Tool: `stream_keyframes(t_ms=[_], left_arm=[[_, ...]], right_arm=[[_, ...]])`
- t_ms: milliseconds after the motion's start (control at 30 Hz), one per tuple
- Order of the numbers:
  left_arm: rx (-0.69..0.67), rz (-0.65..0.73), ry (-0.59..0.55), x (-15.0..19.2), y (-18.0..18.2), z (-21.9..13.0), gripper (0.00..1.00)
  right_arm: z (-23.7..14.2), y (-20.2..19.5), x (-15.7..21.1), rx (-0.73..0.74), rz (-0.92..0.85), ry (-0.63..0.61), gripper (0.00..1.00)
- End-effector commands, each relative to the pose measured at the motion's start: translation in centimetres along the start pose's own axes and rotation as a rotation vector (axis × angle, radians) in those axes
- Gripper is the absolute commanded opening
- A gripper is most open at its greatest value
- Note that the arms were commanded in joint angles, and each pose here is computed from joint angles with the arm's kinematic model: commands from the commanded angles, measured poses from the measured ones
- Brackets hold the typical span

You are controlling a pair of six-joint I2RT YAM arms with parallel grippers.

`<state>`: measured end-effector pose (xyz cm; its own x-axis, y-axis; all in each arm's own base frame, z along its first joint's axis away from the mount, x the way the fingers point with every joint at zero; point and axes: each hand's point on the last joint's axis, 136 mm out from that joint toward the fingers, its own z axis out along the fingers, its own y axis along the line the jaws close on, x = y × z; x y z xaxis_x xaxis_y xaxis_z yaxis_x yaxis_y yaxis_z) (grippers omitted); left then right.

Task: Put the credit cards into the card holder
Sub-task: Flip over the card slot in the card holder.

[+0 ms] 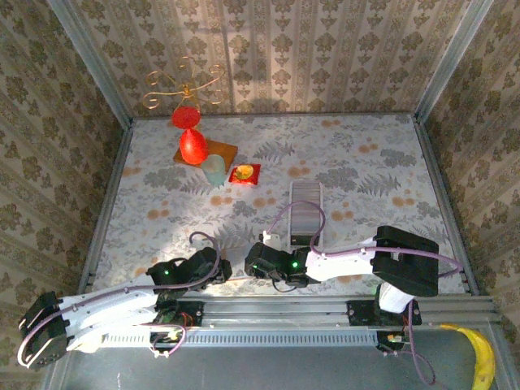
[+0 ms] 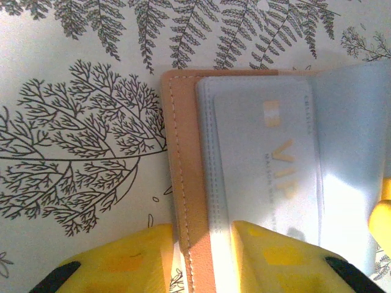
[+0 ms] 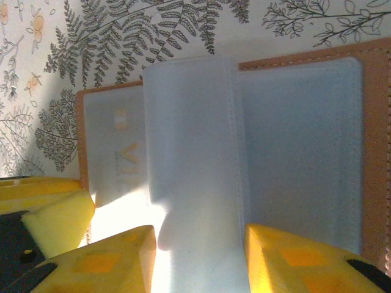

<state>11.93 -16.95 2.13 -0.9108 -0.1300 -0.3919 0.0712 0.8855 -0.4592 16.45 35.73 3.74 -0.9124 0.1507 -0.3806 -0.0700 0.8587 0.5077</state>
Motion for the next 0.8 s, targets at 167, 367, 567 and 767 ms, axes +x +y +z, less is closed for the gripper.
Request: stream_keyframes(t_ms=[167,367,567,767], left_arm=[[-0.041,-0.001,0.028,0.8,1.2,0.0,0.32],[-0.046,0.002,0.026,0.8,1.3,0.0,0.32],[-0.054,-0.002,0.016,0.7,1.6,-0.2,0.33],[-0.048,-0.010,0.003,0.4,1.6,-0.5,0.35]], right_arm=[[0.1,1.2,0.1,-0.049,0.030,-0.002,0.43],[0.1,1.8,0.1,-0.087,0.045,-0.002,0.43],[0.1,2.6,0.1,-0.125,0.056,0.001,0.43],[0.3,3.2,0.2,-0.151,0.067,0.010,0.43]])
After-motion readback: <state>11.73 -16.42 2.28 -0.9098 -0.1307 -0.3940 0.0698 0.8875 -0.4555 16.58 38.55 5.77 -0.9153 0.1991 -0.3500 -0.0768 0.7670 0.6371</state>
